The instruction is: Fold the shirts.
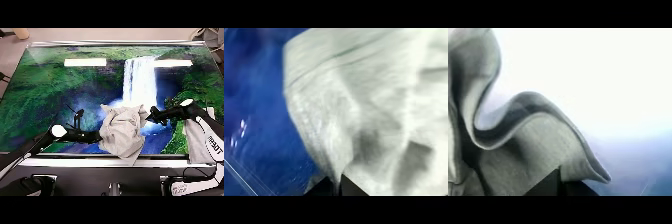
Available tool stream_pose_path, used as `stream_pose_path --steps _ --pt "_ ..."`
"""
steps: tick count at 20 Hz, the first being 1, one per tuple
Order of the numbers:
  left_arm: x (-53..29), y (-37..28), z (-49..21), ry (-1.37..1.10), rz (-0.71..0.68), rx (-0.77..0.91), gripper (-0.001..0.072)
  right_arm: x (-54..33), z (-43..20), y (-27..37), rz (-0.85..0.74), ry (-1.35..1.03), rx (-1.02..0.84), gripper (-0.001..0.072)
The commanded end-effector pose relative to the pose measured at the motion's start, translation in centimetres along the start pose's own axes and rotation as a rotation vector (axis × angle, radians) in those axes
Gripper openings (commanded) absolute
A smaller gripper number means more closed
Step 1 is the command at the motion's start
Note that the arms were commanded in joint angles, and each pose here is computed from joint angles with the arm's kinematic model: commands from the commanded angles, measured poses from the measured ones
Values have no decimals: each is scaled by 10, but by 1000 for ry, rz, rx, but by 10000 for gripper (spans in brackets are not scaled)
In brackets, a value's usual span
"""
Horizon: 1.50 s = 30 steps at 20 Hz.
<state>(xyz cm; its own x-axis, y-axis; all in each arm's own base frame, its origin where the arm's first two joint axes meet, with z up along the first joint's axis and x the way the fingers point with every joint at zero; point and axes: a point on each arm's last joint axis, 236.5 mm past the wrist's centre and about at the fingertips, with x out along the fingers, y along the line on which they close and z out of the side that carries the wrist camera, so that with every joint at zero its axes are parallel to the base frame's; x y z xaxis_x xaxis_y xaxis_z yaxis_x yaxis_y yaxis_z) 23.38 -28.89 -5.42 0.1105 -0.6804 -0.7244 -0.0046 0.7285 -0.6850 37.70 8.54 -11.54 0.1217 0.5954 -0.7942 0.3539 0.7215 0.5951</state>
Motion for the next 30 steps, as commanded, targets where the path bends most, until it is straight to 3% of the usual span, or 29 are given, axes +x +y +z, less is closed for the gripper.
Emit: stream_pose_path --steps 1,3,6,10,12,16,21,24,26,28,30 --pt "-33 -10 35 -119 27 141 23 -14 13 18 27 -33 -64 24" --pt "-88 -26 85 -280 51 215 23 -65 33 49 -15 -139 -227 23" --pt "-251 -82 161 -681 118 414 23 -224 53 148 -76 -548 -539 23" --pt "-501 -172 144 -1266 209 585 23 -457 -49 243 -115 -1213 -720 24" --pt "-557 -195 111 -1409 225 617 23 -500 -110 248 -84 -1353 -705 24" --pt "-577 -194 91 -1461 279 619 24 -514 -166 238 -70 -1389 -679 24" --pt "-574 -189 102 -1448 304 624 24 -543 -152 254 -23 -1525 -684 24" --pt "-542 -163 132 -1311 339 573 24 -551 -88 276 112 -1585 -608 24" --pt "-502 -131 160 -1141 390 535 25 -560 -24 296 295 -1675 -537 24" --pt "-448 -86 184 -915 432 466 28 -548 48 293 530 -1675 -340 24" --pt "-384 -38 198 -690 442 391 28 -484 132 266 668 -1511 -77 24"
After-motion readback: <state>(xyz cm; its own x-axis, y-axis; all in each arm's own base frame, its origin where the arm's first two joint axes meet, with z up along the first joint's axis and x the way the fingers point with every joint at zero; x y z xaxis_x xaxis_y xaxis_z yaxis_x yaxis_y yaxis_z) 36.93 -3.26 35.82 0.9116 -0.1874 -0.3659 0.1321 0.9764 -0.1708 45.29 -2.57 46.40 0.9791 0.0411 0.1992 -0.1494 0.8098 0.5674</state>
